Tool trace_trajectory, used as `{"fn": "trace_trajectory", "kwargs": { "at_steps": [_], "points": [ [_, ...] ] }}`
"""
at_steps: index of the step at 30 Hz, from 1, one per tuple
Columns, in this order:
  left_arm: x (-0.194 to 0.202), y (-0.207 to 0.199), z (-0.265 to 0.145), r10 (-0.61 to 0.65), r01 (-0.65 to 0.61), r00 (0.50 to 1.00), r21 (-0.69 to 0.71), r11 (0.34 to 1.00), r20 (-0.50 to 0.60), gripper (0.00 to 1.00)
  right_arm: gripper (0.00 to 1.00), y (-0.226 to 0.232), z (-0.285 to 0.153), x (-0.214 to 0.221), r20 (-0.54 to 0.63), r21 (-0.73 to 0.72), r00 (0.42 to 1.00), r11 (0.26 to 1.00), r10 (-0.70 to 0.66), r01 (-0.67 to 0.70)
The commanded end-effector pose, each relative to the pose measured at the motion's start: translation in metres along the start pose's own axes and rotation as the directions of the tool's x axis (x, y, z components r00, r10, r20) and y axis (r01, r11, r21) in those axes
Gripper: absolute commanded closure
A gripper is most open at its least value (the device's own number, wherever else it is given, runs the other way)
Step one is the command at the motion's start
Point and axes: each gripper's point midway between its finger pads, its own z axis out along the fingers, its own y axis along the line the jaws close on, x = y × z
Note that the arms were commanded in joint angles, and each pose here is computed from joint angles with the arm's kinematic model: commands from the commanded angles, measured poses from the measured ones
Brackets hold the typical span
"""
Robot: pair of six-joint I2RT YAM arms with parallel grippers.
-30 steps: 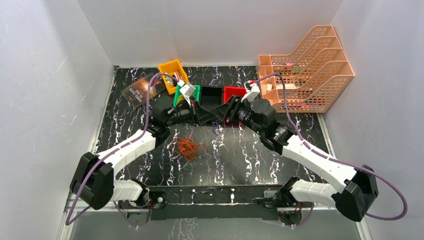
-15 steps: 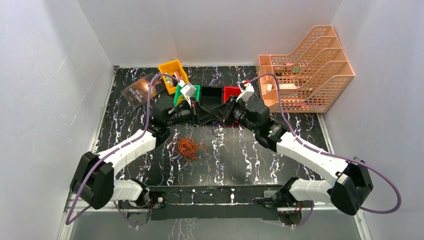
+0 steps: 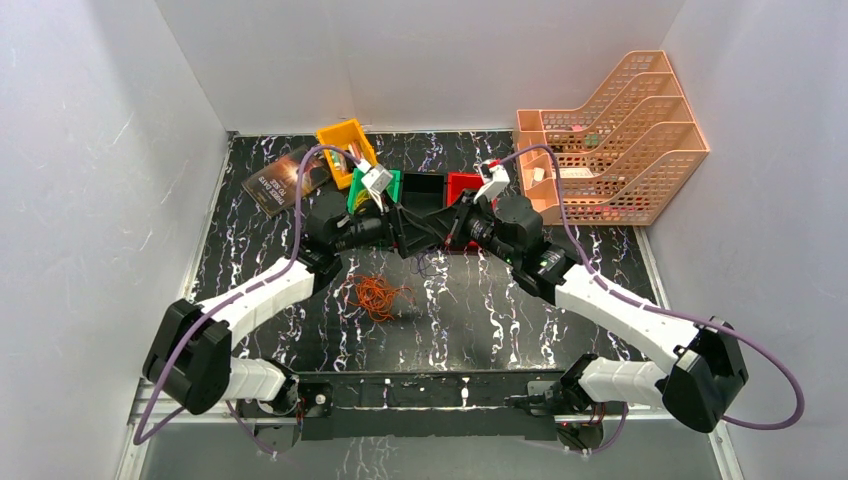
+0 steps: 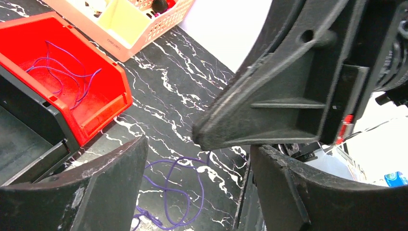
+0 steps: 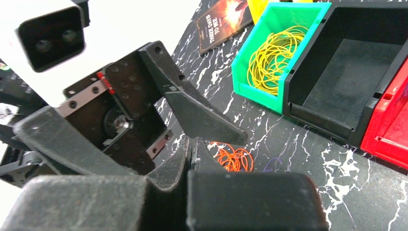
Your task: Untangle the cables
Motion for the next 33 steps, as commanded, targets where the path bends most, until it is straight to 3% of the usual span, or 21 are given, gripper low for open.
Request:
{"fn": "trace_trajectory", "kwargs": {
  "at_steps": [1,6,9,12,16,24,33],
  "points": [
    [-0.016,-0.008,0.006,0.037,-0.039,0.998,0.049,0.998,0.05,0.24,1.0,0.032,-0.011,-0.031,0.087,-0.108,0.996,0.994,0.026,-0.017],
    [-0.012,-0.008,0.015,0.011,-0.014,0.999,0.087,0.996,0.037,0.38,1.0,0.047,-0.012,-0.04,0.099,-0.153,0.994,0.988,0.043,-0.028],
    [-0.001,-0.006,0.019,-0.007,0.006,1.0,0.1,0.995,0.009,0.4,1.0,0.055,-0.016,-0.05,0.12,-0.169,0.992,0.985,0.042,-0.021],
    [0.016,-0.002,0.02,-0.026,0.028,0.999,0.092,0.995,-0.025,0.45,1.0,0.063,-0.023,-0.062,0.147,-0.184,0.989,0.983,0.037,-0.009],
    [0.048,0.007,0.023,-0.056,0.063,0.994,0.077,0.995,-0.089,0.63,1.0,0.078,-0.034,-0.079,0.184,-0.211,0.983,0.977,0.028,0.011],
    [0.103,0.024,0.021,-0.129,0.135,0.973,0.019,0.991,-0.193,0.79,1.0,0.099,-0.062,-0.115,0.28,-0.219,0.96,0.972,-0.019,0.083],
    [0.131,0.034,0.016,-0.167,0.165,0.955,-0.027,0.986,-0.244,0.8,1.0,0.116,-0.103,-0.165,0.426,-0.149,0.896,0.967,-0.124,0.204]
  ]
}}
